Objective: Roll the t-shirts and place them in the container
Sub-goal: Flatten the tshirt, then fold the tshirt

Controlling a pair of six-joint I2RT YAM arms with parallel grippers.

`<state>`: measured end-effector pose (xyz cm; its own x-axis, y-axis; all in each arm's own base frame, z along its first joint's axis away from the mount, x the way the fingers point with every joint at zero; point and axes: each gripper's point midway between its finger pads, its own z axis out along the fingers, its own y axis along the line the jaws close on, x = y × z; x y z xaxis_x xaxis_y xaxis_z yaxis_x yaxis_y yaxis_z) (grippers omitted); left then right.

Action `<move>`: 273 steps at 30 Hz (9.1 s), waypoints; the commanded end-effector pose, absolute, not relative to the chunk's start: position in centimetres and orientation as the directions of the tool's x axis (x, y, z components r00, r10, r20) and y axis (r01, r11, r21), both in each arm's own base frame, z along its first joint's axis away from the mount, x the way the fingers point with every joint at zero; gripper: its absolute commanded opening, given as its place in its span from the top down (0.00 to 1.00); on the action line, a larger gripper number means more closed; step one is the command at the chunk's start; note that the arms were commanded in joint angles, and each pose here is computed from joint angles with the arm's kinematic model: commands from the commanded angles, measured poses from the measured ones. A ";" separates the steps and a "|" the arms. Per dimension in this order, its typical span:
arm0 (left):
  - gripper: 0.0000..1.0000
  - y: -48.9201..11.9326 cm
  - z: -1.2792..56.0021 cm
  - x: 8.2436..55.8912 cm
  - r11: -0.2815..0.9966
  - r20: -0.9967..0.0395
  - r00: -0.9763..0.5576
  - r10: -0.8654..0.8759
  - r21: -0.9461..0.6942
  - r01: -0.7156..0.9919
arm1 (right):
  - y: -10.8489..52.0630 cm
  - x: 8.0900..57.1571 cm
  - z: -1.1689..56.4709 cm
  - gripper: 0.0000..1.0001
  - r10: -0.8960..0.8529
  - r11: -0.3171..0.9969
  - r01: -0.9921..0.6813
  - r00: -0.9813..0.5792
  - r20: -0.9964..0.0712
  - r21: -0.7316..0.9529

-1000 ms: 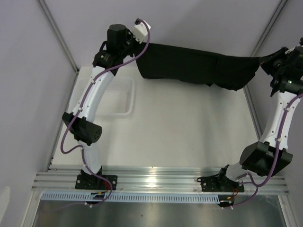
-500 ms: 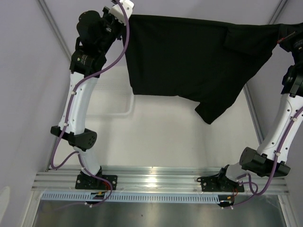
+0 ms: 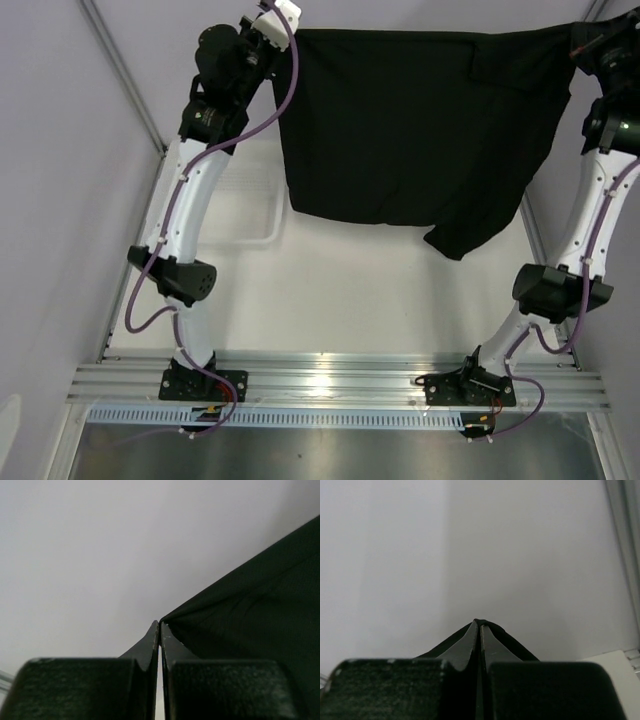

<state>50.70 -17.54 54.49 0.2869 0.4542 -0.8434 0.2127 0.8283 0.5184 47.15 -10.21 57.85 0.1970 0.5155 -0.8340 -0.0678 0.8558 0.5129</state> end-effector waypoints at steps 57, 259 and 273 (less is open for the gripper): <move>0.99 -17.9 13.9 33.3 0.512 -0.588 -0.346 0.731 0.138 0.847 | -2.4 27.9 14.6 1.00 0.721 0.693 0.570 -0.548 -0.425 0.442; 0.46 -16.6 7.1 22.7 0.275 -0.268 -0.293 0.918 -0.103 0.956 | -10.4 23.9 6.1 0.57 0.808 0.561 0.820 -0.511 -0.293 0.116; 0.46 -17.3 7.6 30.8 0.475 -0.324 -0.461 0.826 -0.039 0.879 | -6.0 29.7 6.8 0.76 0.726 0.686 0.672 -0.612 -0.312 0.279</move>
<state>30.12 -16.44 8.55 -0.4509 0.8319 -0.3233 0.8846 0.4649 -0.0375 28.58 -6.64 7.25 -0.6034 0.7253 -0.3314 0.6894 0.6834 0.2403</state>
